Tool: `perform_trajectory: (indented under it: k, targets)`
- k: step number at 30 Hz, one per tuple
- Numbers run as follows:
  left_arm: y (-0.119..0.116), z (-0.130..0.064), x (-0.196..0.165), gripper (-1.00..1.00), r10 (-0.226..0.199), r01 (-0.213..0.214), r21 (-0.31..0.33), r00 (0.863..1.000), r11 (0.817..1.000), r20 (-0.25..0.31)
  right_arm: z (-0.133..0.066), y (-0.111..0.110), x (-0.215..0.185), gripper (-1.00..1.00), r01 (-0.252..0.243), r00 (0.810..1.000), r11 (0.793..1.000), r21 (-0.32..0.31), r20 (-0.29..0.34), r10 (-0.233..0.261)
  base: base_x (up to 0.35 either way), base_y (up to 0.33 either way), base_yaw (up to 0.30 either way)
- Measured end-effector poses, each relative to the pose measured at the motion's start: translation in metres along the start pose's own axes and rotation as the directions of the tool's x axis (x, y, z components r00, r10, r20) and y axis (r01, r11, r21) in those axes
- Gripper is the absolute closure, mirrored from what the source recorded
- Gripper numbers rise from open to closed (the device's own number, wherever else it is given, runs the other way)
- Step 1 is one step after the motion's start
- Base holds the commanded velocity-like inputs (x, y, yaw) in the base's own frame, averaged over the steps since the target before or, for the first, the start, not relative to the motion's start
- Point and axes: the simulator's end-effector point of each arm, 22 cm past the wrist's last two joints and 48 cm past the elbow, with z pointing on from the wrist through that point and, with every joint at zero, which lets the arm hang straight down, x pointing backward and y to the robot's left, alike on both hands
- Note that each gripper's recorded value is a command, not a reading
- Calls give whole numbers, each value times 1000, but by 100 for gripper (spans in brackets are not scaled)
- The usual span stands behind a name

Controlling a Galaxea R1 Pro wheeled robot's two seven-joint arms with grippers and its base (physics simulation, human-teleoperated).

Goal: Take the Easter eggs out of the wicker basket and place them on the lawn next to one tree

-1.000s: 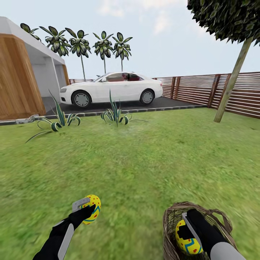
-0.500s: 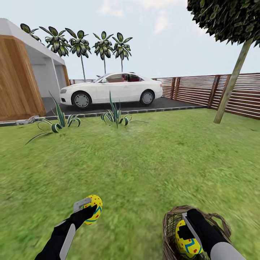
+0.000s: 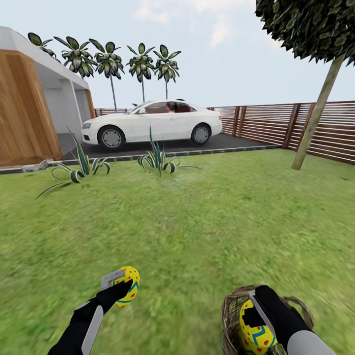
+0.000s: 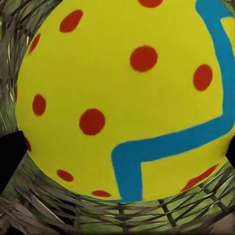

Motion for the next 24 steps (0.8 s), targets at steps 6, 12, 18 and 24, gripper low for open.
perform_trajectory:
  k: [6, 12, 18, 24]
  targets:
    - [-5, -6, -10, 100, 0, 0, 0, 1000, 1000, -1, -12, -3, -4, 100, 2, 1000, 1000, 1, 0, -2, 0, 0, 0]
    - [-9, -10, -8, 100, 0, 0, -1, 1000, 1000, -27, -23, -5, -9, 100, 2, 1000, 1000, 2, -1, -2, 0, 0, 0]
    - [-14, -16, -18, 100, 0, 0, -1, 1000, 1000, -26, -35, -8, -13, 100, 3, 1000, 1000, 5, -1, -3, 0, 0, 92]
    - [-19, -22, -27, 100, -1, 1, 1, 1000, 1000, -27, -47, -10, -17, 100, 2, 1000, 1000, 4, 0, -2, 0, 0, 236]
